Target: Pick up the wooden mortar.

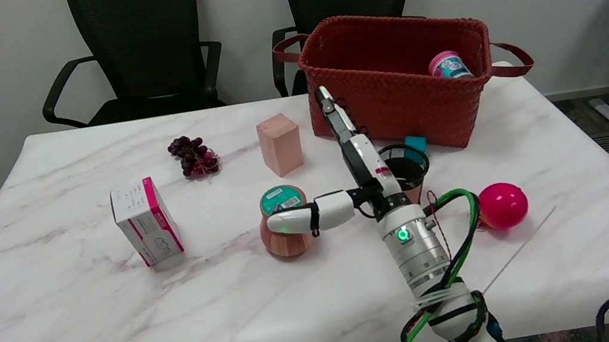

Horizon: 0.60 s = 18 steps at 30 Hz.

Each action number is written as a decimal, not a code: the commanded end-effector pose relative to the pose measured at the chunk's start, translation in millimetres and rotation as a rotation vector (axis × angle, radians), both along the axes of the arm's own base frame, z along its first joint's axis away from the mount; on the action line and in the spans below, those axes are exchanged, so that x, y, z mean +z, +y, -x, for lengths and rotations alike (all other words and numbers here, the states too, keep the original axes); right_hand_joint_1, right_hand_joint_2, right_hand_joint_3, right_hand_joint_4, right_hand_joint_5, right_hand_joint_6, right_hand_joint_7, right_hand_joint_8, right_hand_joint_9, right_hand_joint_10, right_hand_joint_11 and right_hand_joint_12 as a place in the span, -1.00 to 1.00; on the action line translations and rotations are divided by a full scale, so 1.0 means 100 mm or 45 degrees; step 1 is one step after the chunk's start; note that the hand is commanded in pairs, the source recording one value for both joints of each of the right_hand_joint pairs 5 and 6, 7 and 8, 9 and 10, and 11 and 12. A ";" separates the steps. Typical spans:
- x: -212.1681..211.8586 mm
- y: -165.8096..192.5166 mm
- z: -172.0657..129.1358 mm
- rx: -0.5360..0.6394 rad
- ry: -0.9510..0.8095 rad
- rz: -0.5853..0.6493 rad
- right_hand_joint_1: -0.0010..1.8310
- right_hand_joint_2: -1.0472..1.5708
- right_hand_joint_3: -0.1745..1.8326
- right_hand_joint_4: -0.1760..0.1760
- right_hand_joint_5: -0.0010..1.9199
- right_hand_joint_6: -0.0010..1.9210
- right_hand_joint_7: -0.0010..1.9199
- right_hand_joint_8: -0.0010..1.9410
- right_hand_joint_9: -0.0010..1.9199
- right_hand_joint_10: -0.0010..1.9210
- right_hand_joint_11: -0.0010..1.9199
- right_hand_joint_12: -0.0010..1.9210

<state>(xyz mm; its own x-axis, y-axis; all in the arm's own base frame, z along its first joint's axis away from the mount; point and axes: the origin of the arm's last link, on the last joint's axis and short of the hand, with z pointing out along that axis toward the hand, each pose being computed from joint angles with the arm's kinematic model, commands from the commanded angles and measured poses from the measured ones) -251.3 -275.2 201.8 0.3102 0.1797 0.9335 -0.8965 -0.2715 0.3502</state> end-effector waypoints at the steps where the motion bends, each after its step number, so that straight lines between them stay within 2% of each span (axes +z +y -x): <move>1: -0.08 0.06 0.31 -0.135 -0.043 -0.071 0.19 -0.13 -0.57 0.00 -1.00 -1.00 -1.00 -1.00 -1.00 -1.00 -1.00 -1.00; 7: -0.11 0.00 0.44 -0.174 -0.064 -0.025 0.19 -0.12 -0.62 0.00 -1.00 -1.00 -1.00 -1.00 -0.96 -0.96 -1.00 -1.00; 11: -0.10 -0.04 0.49 -0.189 -0.117 -0.052 0.19 -0.13 -0.62 0.00 -1.00 -1.00 -1.00 -1.00 -0.88 -0.88 -1.00 -1.00; 18: -0.10 -0.14 0.62 -0.226 -0.164 -0.078 0.18 -0.11 -0.63 0.00 -1.00 -1.00 -1.00 -1.00 -0.86 -0.86 -1.00 -1.00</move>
